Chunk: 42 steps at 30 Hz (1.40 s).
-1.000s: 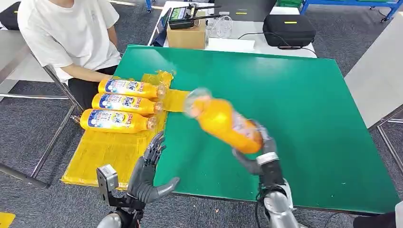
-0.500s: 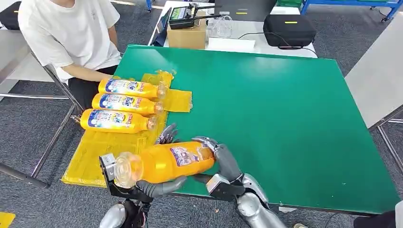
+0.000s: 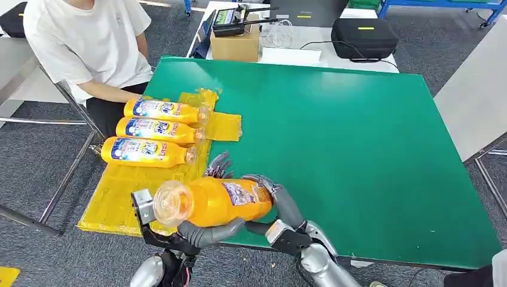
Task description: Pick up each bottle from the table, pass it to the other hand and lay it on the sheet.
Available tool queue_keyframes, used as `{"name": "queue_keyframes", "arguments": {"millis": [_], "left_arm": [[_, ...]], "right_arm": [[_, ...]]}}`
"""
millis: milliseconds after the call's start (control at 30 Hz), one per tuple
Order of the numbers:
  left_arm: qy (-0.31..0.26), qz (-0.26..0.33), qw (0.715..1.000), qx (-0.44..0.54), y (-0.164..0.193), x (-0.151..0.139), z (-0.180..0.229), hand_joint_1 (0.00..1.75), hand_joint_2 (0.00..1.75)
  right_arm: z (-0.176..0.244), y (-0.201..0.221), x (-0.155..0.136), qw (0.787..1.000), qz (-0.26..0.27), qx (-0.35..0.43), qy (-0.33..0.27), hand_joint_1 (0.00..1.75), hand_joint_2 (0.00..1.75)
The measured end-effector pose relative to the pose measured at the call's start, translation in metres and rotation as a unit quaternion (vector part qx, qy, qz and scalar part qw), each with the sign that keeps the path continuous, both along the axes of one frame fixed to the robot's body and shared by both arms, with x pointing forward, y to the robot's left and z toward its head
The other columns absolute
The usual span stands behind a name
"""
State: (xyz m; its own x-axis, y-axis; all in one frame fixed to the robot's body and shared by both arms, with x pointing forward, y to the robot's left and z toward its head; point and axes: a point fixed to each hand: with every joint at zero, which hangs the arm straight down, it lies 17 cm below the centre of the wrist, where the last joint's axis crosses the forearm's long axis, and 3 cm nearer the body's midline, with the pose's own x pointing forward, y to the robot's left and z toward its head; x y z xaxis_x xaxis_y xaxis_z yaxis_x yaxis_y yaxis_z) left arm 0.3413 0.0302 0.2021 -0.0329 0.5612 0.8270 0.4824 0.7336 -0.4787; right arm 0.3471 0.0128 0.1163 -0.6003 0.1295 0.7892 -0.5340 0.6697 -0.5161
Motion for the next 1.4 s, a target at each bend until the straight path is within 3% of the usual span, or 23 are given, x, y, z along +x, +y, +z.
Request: {"name": "queue_keyframes", "arguments": {"millis": [233, 267, 300, 333, 367, 767, 900, 1000, 1133, 1233, 1400], "left_arm": [[0.040, 0.012, 0.999, 0.007, 0.003, 0.011, -0.014, 1.75, 1.75], [0.046, 0.010, 0.999, 0.003, 0.002, 0.012, -0.015, 1.75, 1.75], [0.051, 0.009, 0.999, -0.004, 0.003, 0.013, -0.016, 1.75, 1.75], [0.055, 0.009, 0.998, -0.009, 0.003, 0.014, -0.015, 1.75, 1.75], [0.057, 0.008, 0.998, -0.012, 0.003, 0.014, -0.015, 1.75, 1.75], [0.088, 0.028, 0.995, -0.031, 0.014, 0.029, -0.021, 1.75, 1.75], [0.071, 0.079, 0.994, 0.009, 0.037, 0.051, -0.023, 1.75, 1.75], [0.003, 0.159, 0.981, 0.111, 0.067, 0.071, -0.017, 1.75, 1.75], [-0.102, 0.257, 0.920, 0.278, 0.100, 0.089, -0.006, 1.75, 1.75], [-0.178, 0.333, 0.827, 0.417, 0.121, 0.100, 0.003, 1.75, 1.75], [-0.212, 0.321, 0.723, 0.574, 0.123, 0.122, -0.024, 1.75, 1.75]], "right_arm": [[-0.004, -0.005, 0.010, 0.998, -0.052, -0.025, -0.029, 1.75, 1.75], [-0.004, -0.005, 0.011, 0.998, -0.057, -0.024, -0.030, 1.43, 1.75], [-0.004, -0.005, 0.012, 0.997, -0.062, -0.024, -0.030, 0.16, 1.75], [-0.004, -0.004, 0.012, 0.997, -0.065, -0.024, -0.030, 0.00, 1.75], [-0.005, -0.003, 0.012, 0.997, -0.065, -0.025, -0.030, 0.00, 0.00], [-0.006, 0.006, 0.006, 0.997, -0.071, -0.017, -0.040, 0.00, 0.00], [-0.007, 0.006, 0.004, 0.996, -0.073, -0.013, -0.045, 0.00, 0.00], [-0.007, 0.002, 0.004, 0.995, -0.086, -0.007, -0.053, 0.00, 0.00], [-0.012, -0.004, 0.000, 0.993, -0.100, -0.006, -0.057, 0.00, 0.00], [-0.017, -0.012, 0.000, 0.992, -0.117, -0.008, -0.055, 0.00, 0.00], [-0.020, -0.023, 0.003, 0.989, -0.140, 0.006, -0.040, 0.00, 0.00]]}}
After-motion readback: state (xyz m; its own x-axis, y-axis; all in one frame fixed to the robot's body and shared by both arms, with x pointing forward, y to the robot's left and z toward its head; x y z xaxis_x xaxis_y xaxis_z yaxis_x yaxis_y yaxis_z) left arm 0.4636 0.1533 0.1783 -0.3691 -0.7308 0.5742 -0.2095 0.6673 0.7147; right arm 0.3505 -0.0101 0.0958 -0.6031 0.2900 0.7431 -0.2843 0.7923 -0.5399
